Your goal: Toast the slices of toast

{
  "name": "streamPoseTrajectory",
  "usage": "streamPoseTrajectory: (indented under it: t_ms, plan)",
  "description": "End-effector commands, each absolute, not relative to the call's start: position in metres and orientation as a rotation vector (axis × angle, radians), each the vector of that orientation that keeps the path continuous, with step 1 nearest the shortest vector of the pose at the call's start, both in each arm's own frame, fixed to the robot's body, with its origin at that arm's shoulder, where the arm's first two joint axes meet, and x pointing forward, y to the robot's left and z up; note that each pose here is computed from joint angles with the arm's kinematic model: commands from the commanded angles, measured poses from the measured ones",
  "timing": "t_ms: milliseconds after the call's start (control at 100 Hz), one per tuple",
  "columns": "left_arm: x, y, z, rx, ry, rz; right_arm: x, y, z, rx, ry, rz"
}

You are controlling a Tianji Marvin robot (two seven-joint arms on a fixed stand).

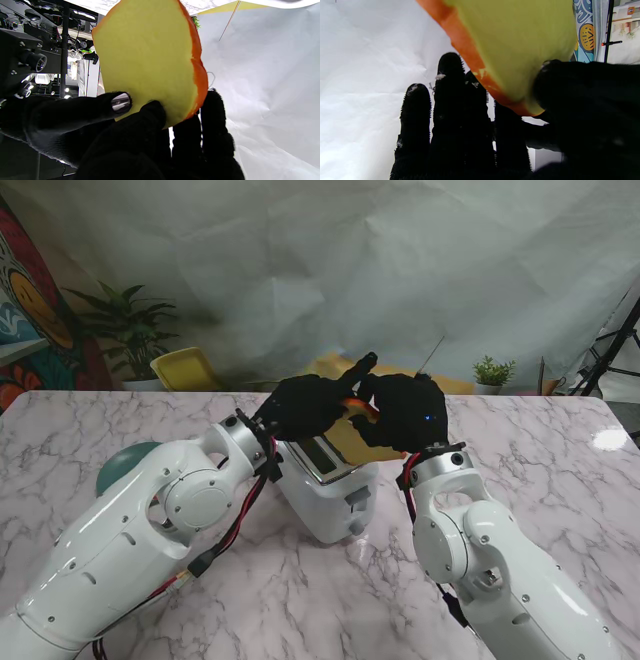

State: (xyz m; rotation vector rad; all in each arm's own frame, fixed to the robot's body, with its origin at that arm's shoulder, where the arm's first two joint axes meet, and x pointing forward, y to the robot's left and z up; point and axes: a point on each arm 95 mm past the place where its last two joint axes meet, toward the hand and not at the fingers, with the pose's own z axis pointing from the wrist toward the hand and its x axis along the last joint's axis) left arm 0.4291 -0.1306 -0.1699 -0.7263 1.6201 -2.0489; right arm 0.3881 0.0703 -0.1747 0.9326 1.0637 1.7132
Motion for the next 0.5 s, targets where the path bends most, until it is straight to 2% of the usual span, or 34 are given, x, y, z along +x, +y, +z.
streamPoseTrajectory:
  t_ms: [0,490]
  plan:
    - [0.4267,-0.1318,-0.1718,-0.725,1.640,-2.048,0.3912,0.0706,-0.1767,0.945,1.054,1.711]
    - [0.4242,-0.1308,-0.1746,-0.715,1.603,-2.073,0.3961,0.0736,-0.1765,0.950,1.068,1.708]
